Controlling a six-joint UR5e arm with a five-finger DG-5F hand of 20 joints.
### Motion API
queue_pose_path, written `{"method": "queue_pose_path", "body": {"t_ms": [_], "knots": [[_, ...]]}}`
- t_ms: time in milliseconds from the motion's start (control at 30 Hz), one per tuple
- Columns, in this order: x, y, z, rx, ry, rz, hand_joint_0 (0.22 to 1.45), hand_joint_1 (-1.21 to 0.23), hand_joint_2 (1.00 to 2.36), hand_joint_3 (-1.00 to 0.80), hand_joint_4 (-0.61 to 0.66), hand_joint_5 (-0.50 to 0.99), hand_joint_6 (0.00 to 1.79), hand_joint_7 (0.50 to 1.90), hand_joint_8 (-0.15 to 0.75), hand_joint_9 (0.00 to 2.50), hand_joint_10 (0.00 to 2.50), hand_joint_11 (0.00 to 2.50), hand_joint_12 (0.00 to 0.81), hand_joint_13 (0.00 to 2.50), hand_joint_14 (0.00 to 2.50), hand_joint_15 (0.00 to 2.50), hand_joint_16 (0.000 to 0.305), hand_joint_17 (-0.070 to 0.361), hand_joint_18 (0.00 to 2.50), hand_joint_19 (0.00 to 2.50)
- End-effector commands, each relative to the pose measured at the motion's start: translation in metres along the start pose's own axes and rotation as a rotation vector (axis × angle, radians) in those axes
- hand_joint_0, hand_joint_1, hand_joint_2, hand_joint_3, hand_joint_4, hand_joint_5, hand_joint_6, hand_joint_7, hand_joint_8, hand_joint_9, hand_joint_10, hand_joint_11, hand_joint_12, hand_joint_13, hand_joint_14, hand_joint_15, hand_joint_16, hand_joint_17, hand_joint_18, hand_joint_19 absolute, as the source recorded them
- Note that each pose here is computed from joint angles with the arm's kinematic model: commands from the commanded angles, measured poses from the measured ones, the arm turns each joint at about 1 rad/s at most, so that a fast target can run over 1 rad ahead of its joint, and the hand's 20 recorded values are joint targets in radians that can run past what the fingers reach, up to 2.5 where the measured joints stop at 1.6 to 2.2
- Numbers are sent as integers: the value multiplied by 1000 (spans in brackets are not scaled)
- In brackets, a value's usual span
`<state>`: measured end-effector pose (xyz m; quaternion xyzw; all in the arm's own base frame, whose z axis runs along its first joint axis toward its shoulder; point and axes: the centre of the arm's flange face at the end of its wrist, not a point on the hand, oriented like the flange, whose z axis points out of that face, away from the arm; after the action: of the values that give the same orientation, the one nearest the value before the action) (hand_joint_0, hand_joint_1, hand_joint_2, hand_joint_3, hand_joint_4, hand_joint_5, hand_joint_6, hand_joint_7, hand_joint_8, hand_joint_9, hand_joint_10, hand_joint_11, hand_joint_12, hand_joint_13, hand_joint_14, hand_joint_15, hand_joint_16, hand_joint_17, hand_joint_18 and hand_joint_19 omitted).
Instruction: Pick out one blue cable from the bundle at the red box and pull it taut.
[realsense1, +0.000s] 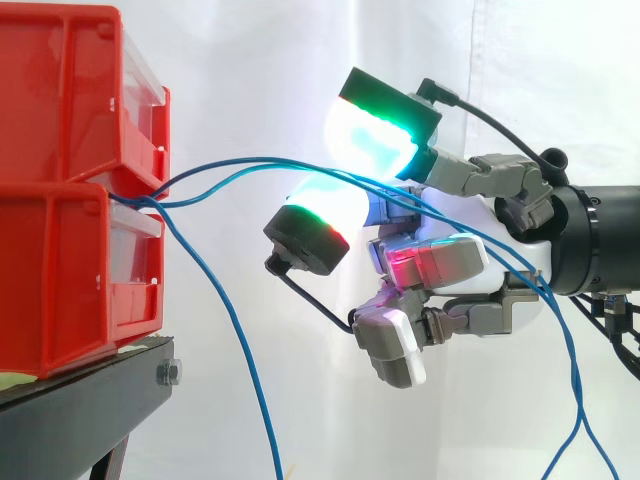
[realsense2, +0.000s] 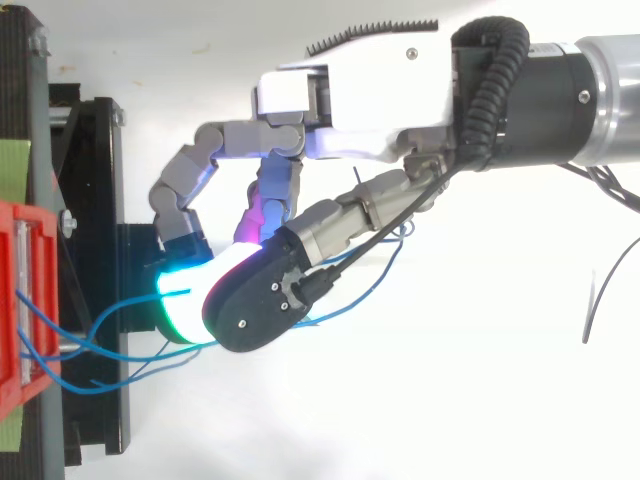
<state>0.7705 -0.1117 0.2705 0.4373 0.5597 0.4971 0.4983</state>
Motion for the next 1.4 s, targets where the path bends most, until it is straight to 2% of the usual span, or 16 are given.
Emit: {"method": "queue_pose_path", "body": {"t_ms": [0,267,700,1000,1067,1267,1367], "knots": [[0,0,0,0,0,0,578,-586,1009,-389,31,-91,877,954,276,1438,33,925,351,1031,27,712,51,114,888,781],[0,0,0,0,0,0,580,-697,1015,-297,23,-99,887,1012,280,1392,32,949,349,1019,27,715,50,114,881,767],[0,-1,0,2,-1,-3,606,-802,1018,-218,33,-106,920,946,276,1365,32,949,347,1006,28,708,50,112,887,739],[-1,-2,-2,19,0,-52,619,-815,1019,-221,30,-104,921,959,276,1298,33,908,349,917,26,657,49,110,839,698],[-1,1,-5,28,2,-60,618,-816,1019,-217,28,-103,922,948,271,1271,30,888,349,898,27,644,49,111,831,690],[-3,24,-16,55,4,-100,614,-807,1019,-208,2,-100,919,959,267,1154,28,775,344,829,23,585,49,109,793,675],[-2,26,-19,71,11,-115,614,-805,1019,-208,-11,-100,919,956,257,1122,28,741,347,810,22,574,48,108,770,669]]}}
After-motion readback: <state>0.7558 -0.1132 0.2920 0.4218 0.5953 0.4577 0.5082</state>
